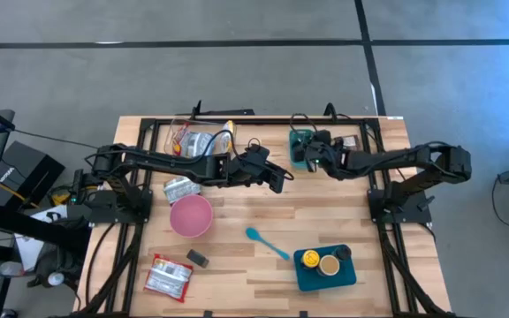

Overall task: Pick & Place Food Item
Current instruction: Put the black spoon into the green bin

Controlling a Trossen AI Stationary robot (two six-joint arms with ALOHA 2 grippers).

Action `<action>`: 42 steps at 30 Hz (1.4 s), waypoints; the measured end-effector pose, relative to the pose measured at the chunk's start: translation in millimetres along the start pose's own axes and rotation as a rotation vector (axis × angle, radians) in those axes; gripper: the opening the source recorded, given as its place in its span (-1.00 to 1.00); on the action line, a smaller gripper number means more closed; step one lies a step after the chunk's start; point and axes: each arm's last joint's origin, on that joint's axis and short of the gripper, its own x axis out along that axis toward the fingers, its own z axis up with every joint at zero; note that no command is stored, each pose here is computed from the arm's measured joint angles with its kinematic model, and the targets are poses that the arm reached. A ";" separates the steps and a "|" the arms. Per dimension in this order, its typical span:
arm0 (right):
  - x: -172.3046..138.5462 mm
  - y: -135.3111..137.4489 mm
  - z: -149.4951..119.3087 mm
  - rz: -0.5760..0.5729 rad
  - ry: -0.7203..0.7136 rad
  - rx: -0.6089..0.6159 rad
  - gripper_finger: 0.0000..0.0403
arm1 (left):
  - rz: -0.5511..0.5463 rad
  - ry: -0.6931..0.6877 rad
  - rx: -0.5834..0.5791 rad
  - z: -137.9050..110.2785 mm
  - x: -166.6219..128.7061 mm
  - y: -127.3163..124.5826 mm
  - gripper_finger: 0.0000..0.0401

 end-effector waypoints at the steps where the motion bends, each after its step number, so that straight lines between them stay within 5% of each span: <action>1: -1.2 0.3 -1.7 0.000 0.008 -0.013 -0.79 | 0.001 0.000 0.000 0.0 0.0 0.0 -0.30; 42: -18.8 0.0 -31.9 0.087 0.333 0.021 -0.79 | -0.001 0.002 0.000 -0.2 -0.1 -0.1 -0.30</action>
